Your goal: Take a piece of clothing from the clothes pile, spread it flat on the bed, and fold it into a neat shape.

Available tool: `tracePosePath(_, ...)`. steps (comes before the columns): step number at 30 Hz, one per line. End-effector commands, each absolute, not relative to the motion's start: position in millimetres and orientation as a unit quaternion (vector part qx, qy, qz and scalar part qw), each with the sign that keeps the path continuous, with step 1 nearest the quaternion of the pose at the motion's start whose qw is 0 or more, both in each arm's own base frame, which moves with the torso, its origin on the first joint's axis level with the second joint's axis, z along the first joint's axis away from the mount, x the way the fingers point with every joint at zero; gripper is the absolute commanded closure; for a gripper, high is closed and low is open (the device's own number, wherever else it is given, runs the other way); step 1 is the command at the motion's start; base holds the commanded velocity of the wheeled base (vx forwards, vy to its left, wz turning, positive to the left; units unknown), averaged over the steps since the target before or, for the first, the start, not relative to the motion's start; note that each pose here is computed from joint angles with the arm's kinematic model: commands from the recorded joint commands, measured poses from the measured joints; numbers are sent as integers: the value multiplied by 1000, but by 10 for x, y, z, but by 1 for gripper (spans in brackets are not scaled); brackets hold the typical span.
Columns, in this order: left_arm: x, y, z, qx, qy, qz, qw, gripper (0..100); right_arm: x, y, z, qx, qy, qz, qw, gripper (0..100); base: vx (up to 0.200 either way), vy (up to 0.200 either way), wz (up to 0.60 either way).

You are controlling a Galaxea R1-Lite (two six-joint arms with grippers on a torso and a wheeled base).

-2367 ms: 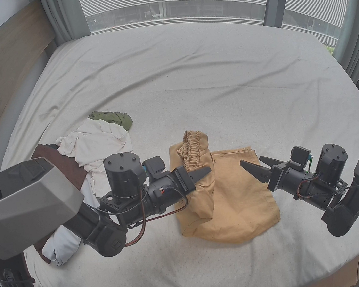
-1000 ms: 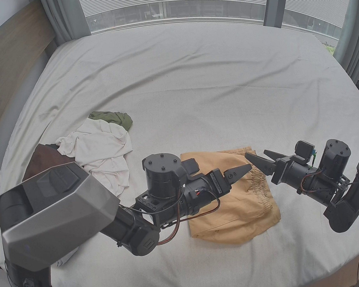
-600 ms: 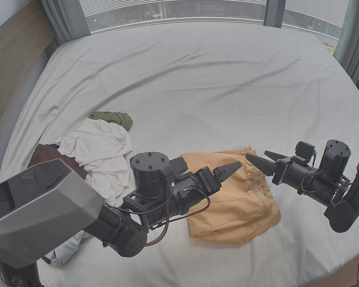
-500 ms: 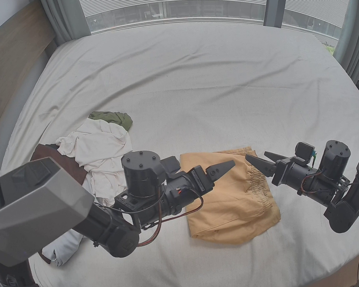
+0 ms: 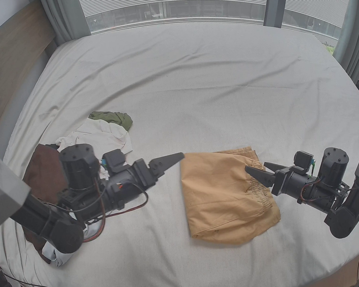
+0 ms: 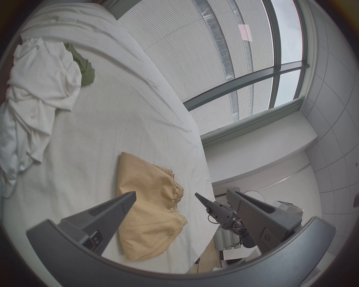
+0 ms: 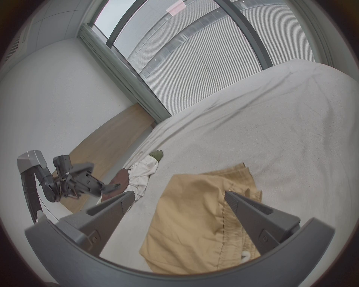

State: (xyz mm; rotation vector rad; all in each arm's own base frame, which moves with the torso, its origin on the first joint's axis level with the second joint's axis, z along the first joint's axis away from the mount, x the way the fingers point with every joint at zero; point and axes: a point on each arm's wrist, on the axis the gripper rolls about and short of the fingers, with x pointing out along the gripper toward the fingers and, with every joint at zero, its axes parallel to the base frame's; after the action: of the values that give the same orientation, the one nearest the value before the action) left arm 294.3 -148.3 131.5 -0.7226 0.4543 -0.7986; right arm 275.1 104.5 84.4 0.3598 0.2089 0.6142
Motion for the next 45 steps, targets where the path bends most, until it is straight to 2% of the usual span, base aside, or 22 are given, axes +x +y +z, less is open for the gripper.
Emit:
tracePosePath(1, 2773, -1089, 1464, -345, 195, -364, 843, 0, 2702, 1004, 567, 172, 159, 284, 930, 0, 0, 0, 0)
tracePosePath(11, 2706, -947, 1276, -287, 203, -351, 868, 0, 2753, 872, 287, 175, 208, 249, 930, 0, 0, 0, 0)
tracePosePath(17, 2708, -956, 1221, -280, 210, -350, 869, 0, 2750, 885, 135, 174, 232, 245, 925, 0, 0, 0, 0)
tracePosePath(28, 2734, -964, 1142, -279, 219, -346, 869, 0, 2767, 913, 123, 177, 233, 248, 923, 0, 0, 0, 0)
tracePosePath(29, 2736, -964, 1137, -279, 219, -345, 869, 0, 2767, 913, 119, 177, 234, 248, 923, 100, 0, 0, 0)
tracePosePath(45, 2765, -983, 1031, -274, 217, -348, 870, 0, 2749, 857, 256, 179, 218, 244, 928, 100, 0, 0, 0)
